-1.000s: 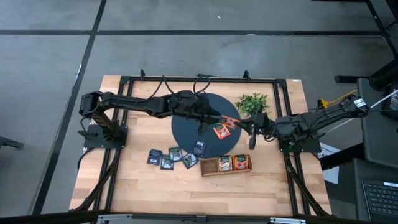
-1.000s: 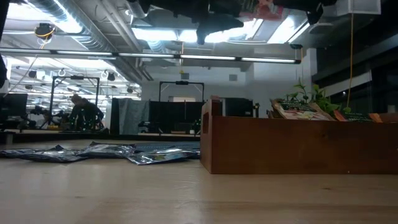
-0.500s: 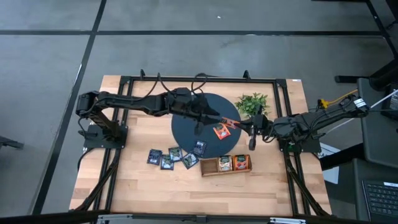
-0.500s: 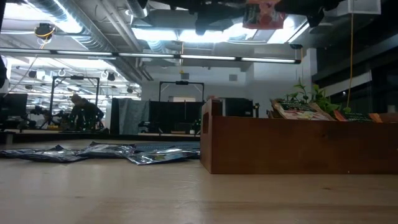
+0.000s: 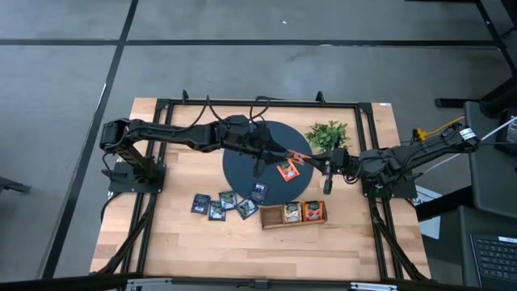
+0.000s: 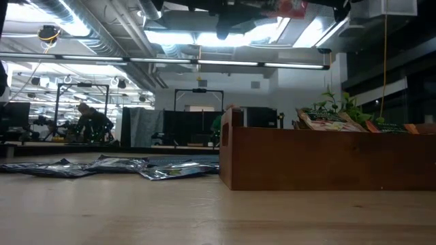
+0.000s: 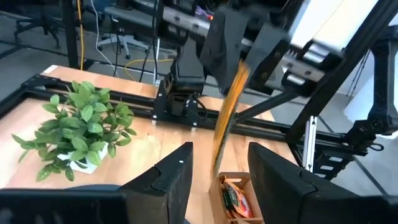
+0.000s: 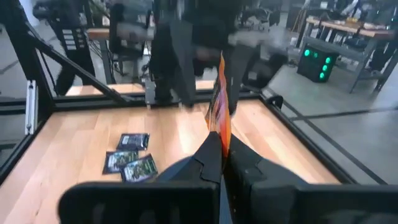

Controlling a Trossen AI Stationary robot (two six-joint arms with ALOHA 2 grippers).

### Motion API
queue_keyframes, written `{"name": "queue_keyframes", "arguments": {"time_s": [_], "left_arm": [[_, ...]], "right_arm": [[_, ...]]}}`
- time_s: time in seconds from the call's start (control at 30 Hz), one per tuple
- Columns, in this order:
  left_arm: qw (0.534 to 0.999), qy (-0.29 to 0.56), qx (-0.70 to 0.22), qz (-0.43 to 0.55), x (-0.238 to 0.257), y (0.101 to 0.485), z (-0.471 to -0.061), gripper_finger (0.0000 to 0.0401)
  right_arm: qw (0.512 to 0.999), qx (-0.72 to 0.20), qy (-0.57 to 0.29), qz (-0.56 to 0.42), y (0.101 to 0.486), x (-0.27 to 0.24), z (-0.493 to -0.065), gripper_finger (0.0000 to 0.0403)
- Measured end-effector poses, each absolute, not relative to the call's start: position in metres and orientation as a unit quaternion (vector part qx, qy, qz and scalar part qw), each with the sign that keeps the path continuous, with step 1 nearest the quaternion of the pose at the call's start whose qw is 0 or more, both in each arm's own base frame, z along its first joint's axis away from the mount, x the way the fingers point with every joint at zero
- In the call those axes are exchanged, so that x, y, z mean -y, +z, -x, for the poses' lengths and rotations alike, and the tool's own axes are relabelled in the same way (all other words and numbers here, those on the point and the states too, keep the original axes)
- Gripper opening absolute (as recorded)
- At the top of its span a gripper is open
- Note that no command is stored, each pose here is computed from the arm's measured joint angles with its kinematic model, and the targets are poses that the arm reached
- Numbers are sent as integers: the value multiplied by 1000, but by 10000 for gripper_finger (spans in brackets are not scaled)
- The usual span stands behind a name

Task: Pick & Place Tea
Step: Put the orange tea bag into the right section of the wooden organizer

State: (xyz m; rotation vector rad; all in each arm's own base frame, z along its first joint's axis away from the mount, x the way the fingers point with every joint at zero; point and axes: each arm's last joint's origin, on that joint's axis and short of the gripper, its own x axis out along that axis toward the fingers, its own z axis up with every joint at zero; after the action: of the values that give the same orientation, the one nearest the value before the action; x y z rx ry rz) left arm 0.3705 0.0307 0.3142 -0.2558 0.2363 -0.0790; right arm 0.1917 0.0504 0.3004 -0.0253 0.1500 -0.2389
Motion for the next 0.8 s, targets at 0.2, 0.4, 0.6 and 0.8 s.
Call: {"name": "queue_keyframes", "arguments": {"time_s": [0.2,0.4,0.6,0.8], "left_arm": [[985,-44,-108,125,-29,306,-379,151],[987,-45,-102,119,-29,307,-380,143],[988,-46,-100,112,-29,307,-380,108],[988,-54,-102,107,-26,307,-380,50]], "right_arm": [[994,-61,-86,7,302,-52,-198,8],[994,-70,-87,8,298,-50,-202,8],[994,-70,-86,10,298,-51,-202,9],[994,-72,-86,11,297,-51,-202,17]]}}
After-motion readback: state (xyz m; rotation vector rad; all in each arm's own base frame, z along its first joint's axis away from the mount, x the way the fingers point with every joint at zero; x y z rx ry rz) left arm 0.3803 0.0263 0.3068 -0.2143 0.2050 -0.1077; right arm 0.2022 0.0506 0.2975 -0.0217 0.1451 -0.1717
